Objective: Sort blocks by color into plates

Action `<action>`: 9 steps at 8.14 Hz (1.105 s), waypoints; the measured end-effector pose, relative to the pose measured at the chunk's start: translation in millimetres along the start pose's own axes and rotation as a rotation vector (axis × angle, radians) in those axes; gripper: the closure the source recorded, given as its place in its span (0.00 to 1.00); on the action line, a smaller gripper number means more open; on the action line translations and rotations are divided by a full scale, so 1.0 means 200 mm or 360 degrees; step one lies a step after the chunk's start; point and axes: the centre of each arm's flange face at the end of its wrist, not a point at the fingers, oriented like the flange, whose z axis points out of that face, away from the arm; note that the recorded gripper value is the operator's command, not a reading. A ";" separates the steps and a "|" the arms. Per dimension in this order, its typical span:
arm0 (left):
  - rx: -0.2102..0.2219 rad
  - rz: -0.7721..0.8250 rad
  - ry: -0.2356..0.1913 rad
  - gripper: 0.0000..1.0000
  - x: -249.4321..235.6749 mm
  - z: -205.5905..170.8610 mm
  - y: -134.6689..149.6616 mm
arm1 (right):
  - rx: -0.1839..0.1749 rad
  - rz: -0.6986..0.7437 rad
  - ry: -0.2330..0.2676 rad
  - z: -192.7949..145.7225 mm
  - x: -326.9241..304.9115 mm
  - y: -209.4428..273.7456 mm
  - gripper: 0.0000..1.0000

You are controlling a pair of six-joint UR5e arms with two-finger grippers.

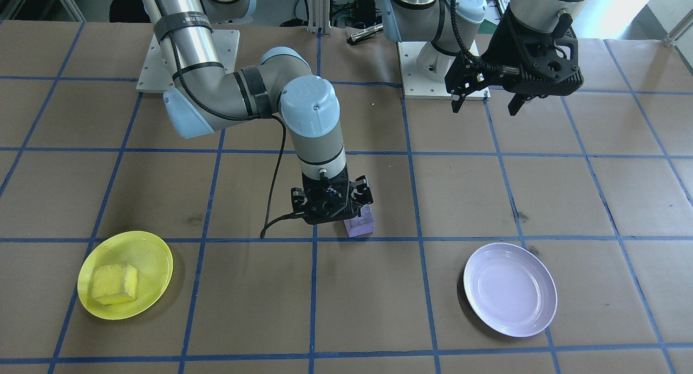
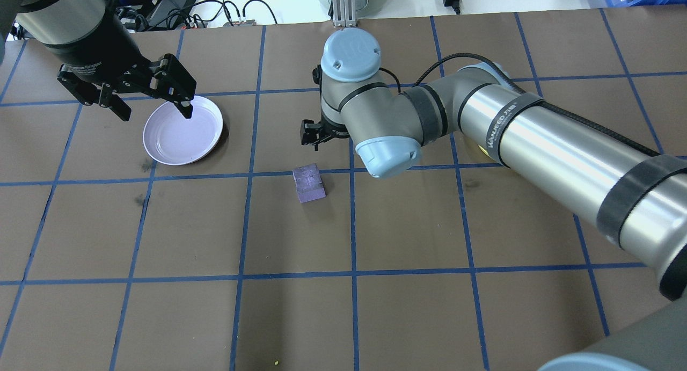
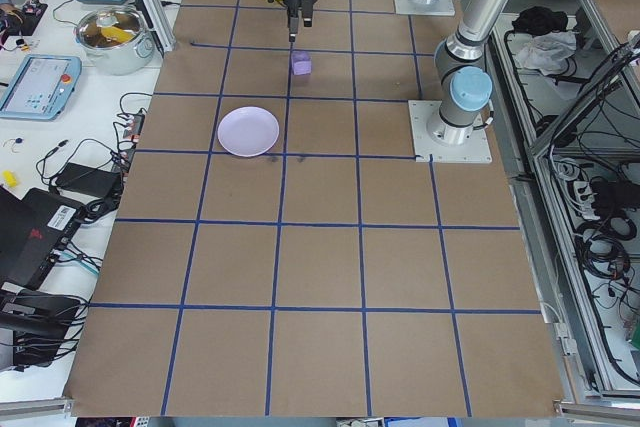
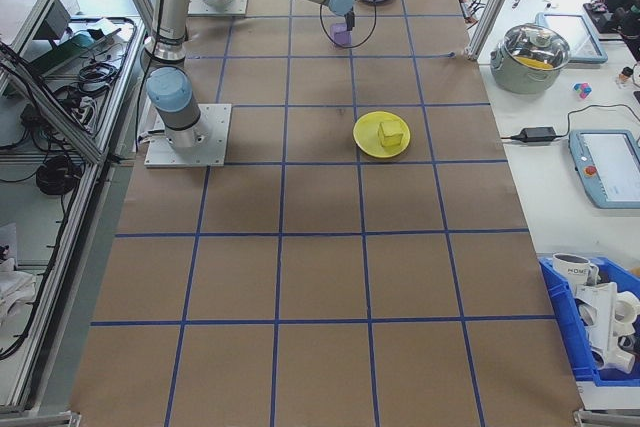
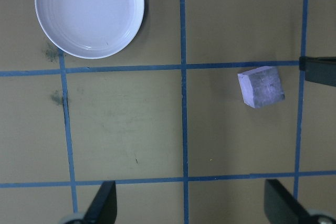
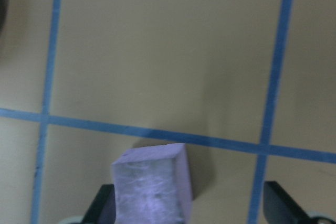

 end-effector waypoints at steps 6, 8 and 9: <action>0.0108 -0.0512 0.0141 0.00 0.24 0.31 -0.37 | -0.0083 -0.0063 0.0221 -0.58 0.87 -0.12 0.00; 0.0103 -0.0453 0.0160 0.00 0.44 0.54 -0.48 | -0.0195 -0.0029 0.0225 -0.77 0.94 0.01 0.00; 0.0094 -0.0375 0.0154 0.00 0.50 0.64 -0.50 | -0.0241 -0.0024 0.0227 -0.86 0.94 0.07 0.00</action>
